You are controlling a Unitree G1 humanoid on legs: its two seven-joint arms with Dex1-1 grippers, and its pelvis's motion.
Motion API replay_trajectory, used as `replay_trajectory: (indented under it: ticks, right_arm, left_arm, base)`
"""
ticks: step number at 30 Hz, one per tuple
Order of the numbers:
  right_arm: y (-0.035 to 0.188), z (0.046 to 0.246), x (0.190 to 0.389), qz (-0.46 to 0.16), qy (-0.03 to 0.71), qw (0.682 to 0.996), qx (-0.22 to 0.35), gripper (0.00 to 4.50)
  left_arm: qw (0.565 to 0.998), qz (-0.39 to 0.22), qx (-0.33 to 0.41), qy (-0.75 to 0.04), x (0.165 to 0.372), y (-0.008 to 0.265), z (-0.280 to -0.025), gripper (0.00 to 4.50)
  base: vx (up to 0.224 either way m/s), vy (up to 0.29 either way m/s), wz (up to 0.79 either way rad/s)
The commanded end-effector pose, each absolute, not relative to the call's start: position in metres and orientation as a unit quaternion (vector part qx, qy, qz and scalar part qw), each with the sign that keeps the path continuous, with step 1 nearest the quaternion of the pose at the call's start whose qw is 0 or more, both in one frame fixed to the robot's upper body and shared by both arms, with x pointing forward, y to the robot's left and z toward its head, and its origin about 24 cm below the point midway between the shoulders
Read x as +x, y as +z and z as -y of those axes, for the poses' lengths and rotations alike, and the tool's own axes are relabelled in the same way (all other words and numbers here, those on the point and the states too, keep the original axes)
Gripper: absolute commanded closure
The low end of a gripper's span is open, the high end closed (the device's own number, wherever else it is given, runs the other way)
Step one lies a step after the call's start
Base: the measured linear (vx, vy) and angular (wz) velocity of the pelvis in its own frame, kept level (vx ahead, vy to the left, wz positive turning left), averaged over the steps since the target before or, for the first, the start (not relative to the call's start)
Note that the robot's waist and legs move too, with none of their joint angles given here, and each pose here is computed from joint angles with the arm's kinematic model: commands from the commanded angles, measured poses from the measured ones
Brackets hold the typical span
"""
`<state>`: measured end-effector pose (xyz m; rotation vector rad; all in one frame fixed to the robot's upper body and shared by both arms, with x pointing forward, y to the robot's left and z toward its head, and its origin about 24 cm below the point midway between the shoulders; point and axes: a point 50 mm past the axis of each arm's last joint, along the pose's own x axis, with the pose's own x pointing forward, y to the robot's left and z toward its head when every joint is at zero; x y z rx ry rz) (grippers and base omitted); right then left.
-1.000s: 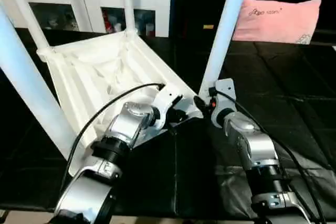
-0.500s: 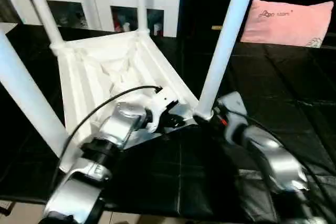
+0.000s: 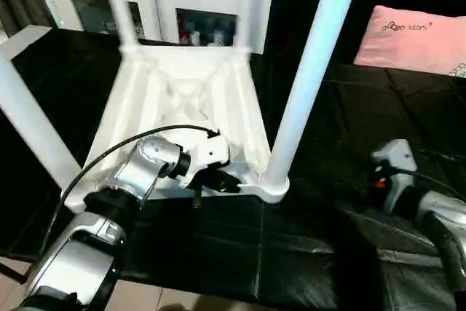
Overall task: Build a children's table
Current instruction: Rotate leg to tighten
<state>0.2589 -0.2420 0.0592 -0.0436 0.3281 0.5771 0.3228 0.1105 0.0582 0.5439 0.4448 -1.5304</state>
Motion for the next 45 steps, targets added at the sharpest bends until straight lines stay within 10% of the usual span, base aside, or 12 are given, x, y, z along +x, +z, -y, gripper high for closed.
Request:
replay_trajectory:
  ticks: [1,17,33,45]
  right_arm:
    - [0.054,0.251,0.262,-0.167,0.219,0.961,-0.023,0.04]
    - [0.046,0.234,0.265,-0.155,0.191,0.969,-0.012,0.04]
    - [0.046,0.203,0.273,-0.141,0.169,0.975,0.003,0.00]
    - [0.069,0.206,0.250,-0.056,0.056,0.997,0.004,0.00]
  left_arm:
    - [0.598,-0.187,0.255,-0.736,0.310,0.051,-0.087,4.50]
    - [0.578,-0.138,0.277,-0.756,0.311,0.049,-0.088,4.50]
    - [0.727,-0.043,0.158,-0.667,0.317,0.075,-0.116,3.49]
    - [0.919,0.023,-0.038,-0.391,0.276,0.080,-0.135,2.53]
  base:
    - [0.000,0.000,0.00]
    - [0.000,0.000,0.00]
    - [0.000,0.000,0.00]
    - [0.000,0.000,0.00]
